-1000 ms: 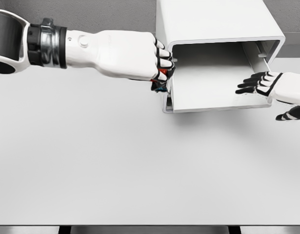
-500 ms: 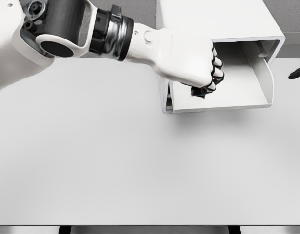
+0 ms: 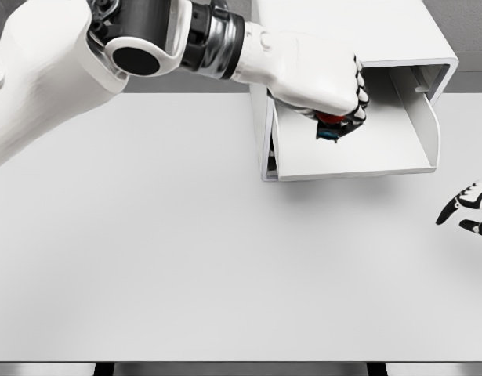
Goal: Slide open multi-storey tabletop storage cabinets and put open load switch and slide close multi-storey tabletop storage cabinets
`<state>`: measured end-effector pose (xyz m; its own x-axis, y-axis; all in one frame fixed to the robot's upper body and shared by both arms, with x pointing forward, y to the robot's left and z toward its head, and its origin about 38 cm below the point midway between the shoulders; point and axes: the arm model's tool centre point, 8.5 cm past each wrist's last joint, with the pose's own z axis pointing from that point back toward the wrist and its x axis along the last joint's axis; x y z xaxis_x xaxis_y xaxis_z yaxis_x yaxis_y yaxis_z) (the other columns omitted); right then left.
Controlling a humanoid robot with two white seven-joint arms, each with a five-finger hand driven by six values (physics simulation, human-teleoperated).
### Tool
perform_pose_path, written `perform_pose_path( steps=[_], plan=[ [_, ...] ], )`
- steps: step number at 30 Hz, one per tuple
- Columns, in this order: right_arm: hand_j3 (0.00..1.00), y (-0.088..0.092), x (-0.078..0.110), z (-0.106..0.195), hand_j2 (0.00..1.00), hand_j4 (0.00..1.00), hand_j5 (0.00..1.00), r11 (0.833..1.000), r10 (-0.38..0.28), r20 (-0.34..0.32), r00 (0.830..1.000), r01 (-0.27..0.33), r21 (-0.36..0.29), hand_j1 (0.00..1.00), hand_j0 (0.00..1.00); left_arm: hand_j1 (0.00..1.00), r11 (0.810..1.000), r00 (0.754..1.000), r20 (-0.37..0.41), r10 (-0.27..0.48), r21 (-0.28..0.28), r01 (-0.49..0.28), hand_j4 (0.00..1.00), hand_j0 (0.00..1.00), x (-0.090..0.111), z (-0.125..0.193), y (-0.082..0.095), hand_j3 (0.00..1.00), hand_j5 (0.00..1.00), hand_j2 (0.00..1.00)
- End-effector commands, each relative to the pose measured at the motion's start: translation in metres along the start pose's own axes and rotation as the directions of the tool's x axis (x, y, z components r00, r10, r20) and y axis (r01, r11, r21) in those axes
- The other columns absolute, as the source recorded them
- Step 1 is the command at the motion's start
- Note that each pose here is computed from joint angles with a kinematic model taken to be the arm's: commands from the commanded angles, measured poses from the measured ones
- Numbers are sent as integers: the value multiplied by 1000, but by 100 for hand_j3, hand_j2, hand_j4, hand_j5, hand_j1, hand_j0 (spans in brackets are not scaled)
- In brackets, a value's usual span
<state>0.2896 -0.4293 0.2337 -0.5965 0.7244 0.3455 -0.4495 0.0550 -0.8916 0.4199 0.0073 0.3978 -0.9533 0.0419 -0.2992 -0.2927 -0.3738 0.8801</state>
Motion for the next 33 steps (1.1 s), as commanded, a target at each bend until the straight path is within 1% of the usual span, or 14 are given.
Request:
perform_pose_path(
  steps=[1, 2, 3, 5, 12, 14, 16, 18, 19, 20, 22, 23, 25, 33],
  plan=[
    [50, 18, 3, -10, 50, 50, 50, 999, -23, 16, 1000, 23, 44, 50, 50, 82, 1000, 1000, -6, 7, 3, -7, 82, 82, -2, -1, 0, 82, 82, 82],
    [50, 18, 4, -14, 50, 50, 50, 999, -19, 26, 999, 18, 49, 50, 50, 97, 1000, 1000, -4, 7, 2, -7, 97, 97, -2, -1, 0, 97, 97, 97],
    [52, 19, 5, -16, 52, 52, 52, 998, -21, 32, 999, 19, 55, 52, 52, 100, 1000, 1000, 1, 6, 5, -6, 100, 100, -1, -3, 1, 100, 100, 100],
    [57, 20, 4, -17, 57, 57, 57, 998, -14, 29, 999, 12, 60, 57, 57, 100, 1000, 1000, 15, 1, 15, -1, 100, 100, 2, -7, 5, 100, 100, 100],
    [57, 18, 11, -38, 57, 57, 57, 997, -4, 85, 996, -2, 72, 57, 57, 100, 1000, 999, 33, -11, 29, 10, 100, 100, 9, -4, 11, 100, 100, 100],
    [57, 16, 12, -39, 57, 57, 57, 998, 0, 90, 996, -6, 66, 57, 57, 100, 996, 994, 100, -39, 80, 31, 100, 100, 31, 7, 29, 100, 100, 100],
    [57, 17, 15, -48, 57, 57, 57, 997, 2, 114, 994, -11, 78, 57, 57, 100, 986, 988, 140, -60, 160, 37, 100, 100, 54, 49, 50, 100, 100, 100],
    [57, 13, 16, -52, 57, 57, 57, 997, 9, 123, 992, -18, 72, 57, 57, 100, 992, 999, 11, 47, 119, -48, 100, 100, 36, 120, 25, 100, 100, 100],
    [57, 7, 16, -53, 57, 57, 57, 998, 23, 126, 992, -31, 61, 57, 57, 100, 993, 991, -96, 92, 79, -84, 100, 100, 29, 165, 9, 100, 100, 100],
    [57, 1, 17, -54, 57, 57, 57, 998, 36, 129, 991, -43, 49, 57, 57, 100, 988, 972, -184, 144, 81, -131, 100, 100, 28, 211, 2, 100, 100, 100],
    [57, -4, 17, -55, 57, 57, 57, 998, 48, 132, 990, -54, 40, 57, 57, 100, 963, 910, -332, 248, 182, -197, 100, 100, 38, 290, -5, 100, 100, 100],
    [57, -8, 18, -57, 57, 57, 57, 998, 56, 137, 989, -61, 33, 57, 57, 100, 959, 884, -383, 269, 194, -207, 100, 100, 43, 311, -10, 100, 100, 100],
    [57, -13, 19, -58, 57, 57, 57, 997, 67, 141, 988, -70, 18, 57, 57, 100, 953, 862, -409, 298, 178, -245, 100, 100, 46, 320, -25, 100, 100, 100],
    [57, -18, 26, -75, 57, 57, 57, 996, 80, 186, 979, -85, 18, 57, 57, 100, 942, 858, -390, 333, 178, -285, 100, 100, 46, 311, -40, 100, 100, 100]
  ],
)
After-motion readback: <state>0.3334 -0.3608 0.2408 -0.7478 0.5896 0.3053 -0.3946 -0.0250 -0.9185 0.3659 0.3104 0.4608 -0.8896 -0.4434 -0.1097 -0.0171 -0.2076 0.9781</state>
